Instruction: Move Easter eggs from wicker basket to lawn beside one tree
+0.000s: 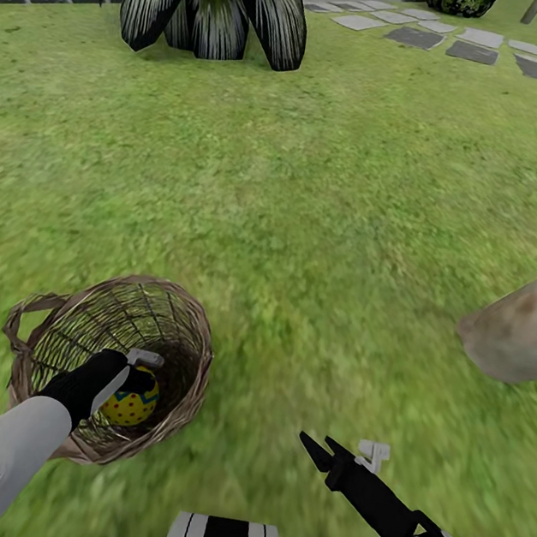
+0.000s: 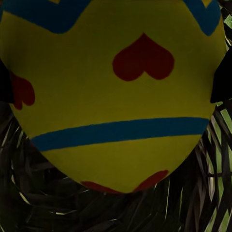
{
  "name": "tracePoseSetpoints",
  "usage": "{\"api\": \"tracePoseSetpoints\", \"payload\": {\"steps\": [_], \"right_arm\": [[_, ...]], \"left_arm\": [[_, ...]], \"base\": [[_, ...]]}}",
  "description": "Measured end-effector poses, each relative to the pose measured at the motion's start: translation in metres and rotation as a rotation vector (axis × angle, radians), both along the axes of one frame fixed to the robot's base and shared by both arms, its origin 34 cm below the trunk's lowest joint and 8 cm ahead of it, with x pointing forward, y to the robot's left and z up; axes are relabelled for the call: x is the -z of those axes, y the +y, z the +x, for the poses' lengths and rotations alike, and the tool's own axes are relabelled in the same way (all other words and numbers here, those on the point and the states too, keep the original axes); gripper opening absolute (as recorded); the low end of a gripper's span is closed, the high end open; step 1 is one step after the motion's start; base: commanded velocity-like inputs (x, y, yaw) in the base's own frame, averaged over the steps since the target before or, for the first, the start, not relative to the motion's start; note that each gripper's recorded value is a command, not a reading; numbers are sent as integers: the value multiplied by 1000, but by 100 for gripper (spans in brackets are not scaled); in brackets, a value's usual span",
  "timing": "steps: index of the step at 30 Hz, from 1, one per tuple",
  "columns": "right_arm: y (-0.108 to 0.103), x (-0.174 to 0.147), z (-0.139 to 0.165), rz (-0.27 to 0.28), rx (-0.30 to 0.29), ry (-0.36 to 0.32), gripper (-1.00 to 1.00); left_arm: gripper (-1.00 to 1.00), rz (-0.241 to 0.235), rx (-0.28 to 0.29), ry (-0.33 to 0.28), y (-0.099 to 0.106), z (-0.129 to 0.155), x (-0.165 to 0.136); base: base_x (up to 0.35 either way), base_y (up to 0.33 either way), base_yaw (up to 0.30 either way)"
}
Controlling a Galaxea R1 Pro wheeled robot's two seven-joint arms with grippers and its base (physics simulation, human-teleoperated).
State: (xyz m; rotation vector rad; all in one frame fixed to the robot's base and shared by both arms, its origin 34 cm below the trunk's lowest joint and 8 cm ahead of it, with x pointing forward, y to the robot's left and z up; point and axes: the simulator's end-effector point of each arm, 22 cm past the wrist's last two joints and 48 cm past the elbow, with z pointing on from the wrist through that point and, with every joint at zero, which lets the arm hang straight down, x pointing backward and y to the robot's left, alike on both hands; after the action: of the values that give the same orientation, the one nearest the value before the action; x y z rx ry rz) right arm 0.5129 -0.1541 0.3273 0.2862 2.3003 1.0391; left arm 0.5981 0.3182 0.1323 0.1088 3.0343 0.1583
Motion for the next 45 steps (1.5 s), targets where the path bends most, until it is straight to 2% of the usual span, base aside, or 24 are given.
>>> {"api": "tracePoseSetpoints", "payload": {"steps": [10, 37, 45], "right_arm": [[-1, -7, 3, -1, 0, -16, 100], [-1, -59, 18, -1, 0, -126, 100], [-1, -74, 21, -1, 0, -159, 100]], "left_arm": [[-100, -6, -15, 24, 0, -11, -1], [-100, -5, -4, -68, -5, 24, -61], [-100, -9, -1, -128, -7, 44, -87]], "base": [[0, 0, 0], [-34, -9, 0], [-130, 0, 0]]}}
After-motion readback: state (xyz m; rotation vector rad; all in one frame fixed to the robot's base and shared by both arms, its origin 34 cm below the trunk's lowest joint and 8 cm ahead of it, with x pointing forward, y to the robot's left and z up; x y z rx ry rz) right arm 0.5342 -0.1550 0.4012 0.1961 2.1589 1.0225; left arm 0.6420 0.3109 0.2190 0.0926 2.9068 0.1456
